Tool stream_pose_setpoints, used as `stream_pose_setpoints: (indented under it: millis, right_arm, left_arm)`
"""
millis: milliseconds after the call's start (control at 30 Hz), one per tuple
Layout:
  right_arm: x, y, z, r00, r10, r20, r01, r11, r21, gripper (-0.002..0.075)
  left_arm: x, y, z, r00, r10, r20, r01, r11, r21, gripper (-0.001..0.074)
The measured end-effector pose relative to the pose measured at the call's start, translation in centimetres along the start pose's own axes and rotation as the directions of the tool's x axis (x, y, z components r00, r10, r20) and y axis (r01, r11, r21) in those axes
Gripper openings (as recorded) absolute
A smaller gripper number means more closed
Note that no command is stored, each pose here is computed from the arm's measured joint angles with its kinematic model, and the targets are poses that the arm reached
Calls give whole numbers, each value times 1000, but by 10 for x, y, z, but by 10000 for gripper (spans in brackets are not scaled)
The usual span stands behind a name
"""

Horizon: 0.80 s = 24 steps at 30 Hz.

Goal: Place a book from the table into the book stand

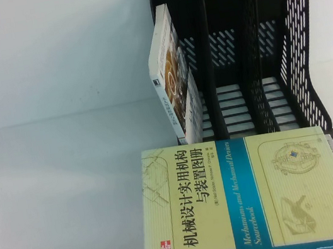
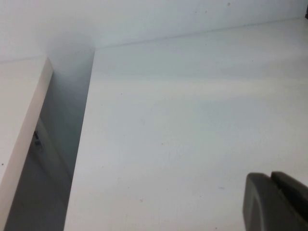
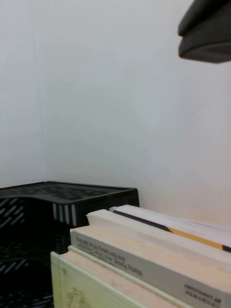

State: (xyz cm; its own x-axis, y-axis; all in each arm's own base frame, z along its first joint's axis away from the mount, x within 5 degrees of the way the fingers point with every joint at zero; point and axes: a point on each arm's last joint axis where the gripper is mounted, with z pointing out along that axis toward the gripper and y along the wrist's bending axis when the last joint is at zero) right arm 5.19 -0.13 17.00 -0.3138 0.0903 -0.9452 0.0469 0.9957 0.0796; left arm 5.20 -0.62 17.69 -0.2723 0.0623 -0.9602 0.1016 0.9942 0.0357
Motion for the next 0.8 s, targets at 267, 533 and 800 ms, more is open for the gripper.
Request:
stream_pose_setpoints:
  millis: [267, 533, 800]
  right_arm:
    - [0, 0, 0, 1000, 0, 0, 0, 1000, 0, -3]
    - [0, 0, 0, 1000, 0, 0, 0, 1000, 0, -3]
    - [-1, 0, 0, 1000, 0, 14, 0, 1000, -1, -3]
  left_arm:
    - [0, -1, 0, 999, -39, 2, 39, 999, 15, -2]
    - [-1, -3, 0, 996, -89, 4, 89, 995, 35, -2]
    - [-1, -5, 0, 990, -143, 6, 143, 988, 56, -2]
